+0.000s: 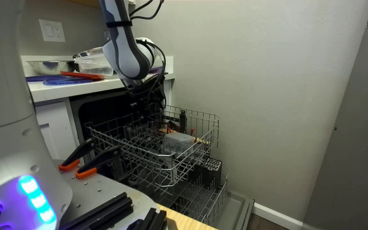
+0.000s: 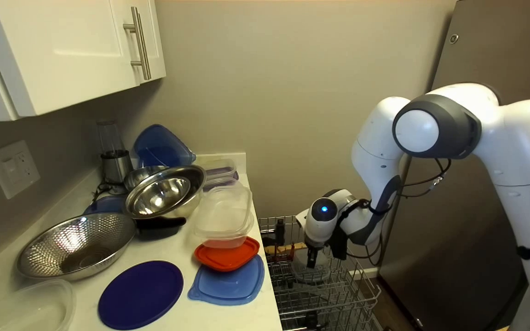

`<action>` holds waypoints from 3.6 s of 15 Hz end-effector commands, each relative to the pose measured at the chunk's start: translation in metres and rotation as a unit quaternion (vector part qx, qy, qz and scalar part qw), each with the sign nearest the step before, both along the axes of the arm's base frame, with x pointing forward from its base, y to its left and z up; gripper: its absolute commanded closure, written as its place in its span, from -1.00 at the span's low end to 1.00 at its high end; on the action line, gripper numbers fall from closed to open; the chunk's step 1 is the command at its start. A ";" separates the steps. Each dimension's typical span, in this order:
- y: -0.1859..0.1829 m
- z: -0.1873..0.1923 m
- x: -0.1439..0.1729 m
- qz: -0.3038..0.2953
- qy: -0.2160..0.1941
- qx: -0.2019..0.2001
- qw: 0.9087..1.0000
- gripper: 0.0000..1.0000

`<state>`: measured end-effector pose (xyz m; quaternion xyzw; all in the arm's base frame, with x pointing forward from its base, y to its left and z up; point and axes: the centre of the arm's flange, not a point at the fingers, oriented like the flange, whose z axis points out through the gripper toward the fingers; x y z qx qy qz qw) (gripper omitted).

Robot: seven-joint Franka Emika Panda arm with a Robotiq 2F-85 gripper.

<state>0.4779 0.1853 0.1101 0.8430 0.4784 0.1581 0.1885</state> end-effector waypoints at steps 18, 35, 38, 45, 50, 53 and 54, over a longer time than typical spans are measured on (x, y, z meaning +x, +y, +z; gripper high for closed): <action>-0.051 -0.080 0.031 0.015 -0.020 -0.058 0.998 -1.00; -0.084 -0.141 0.060 0.075 -0.033 0.035 0.996 -1.00; -0.086 -0.140 0.059 0.088 -0.023 0.035 0.995 -1.00; -0.088 -0.125 0.053 0.132 -0.010 0.073 0.989 -1.00; -0.088 -0.124 0.048 0.167 0.023 0.054 0.984 -1.00; -0.087 -0.124 0.047 0.181 0.034 0.028 0.982 -1.00; -0.089 -0.117 0.047 0.187 0.030 0.028 0.982 -1.00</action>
